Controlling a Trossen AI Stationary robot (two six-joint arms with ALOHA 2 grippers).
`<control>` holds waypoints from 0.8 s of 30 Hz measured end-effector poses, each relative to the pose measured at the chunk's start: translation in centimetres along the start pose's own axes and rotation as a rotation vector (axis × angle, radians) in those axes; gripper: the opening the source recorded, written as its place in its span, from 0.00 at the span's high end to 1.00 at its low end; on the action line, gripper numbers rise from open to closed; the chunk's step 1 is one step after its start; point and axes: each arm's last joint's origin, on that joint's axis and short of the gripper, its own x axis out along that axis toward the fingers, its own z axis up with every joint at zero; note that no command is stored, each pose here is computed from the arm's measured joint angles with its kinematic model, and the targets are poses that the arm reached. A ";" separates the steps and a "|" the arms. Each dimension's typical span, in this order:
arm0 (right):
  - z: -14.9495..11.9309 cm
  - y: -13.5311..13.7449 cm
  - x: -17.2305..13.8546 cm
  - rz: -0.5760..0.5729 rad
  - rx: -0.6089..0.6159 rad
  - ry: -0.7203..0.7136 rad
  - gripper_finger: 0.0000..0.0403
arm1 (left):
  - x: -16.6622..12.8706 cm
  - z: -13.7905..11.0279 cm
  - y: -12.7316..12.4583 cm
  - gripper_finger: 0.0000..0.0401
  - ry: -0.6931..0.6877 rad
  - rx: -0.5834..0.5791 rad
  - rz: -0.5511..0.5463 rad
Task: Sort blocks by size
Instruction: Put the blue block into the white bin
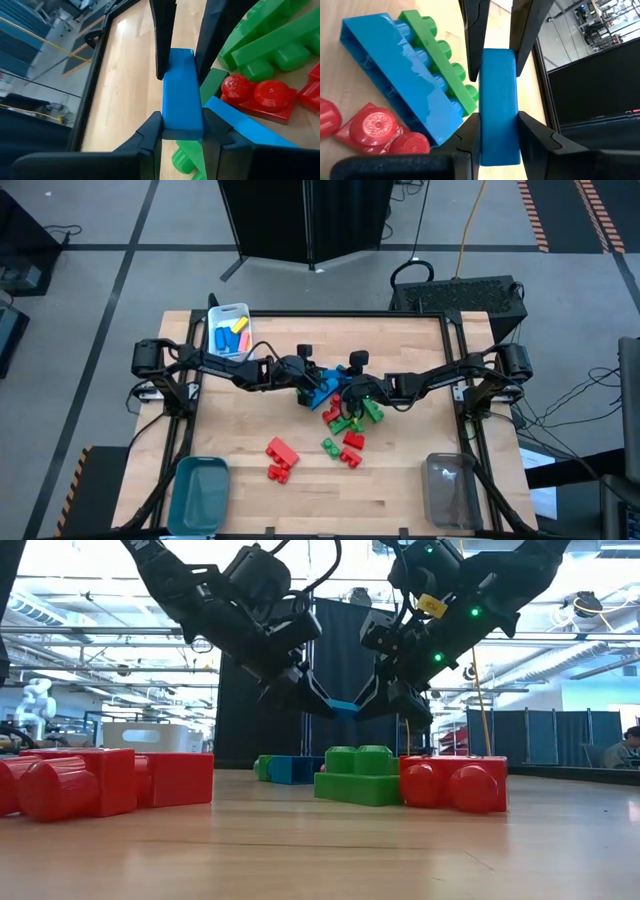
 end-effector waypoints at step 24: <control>0.4 -2.8 -3.1 -0.212 0.269 0.060 0.30 | -6.5 -0.8 5.0 0.83 0.299 -0.414 0.418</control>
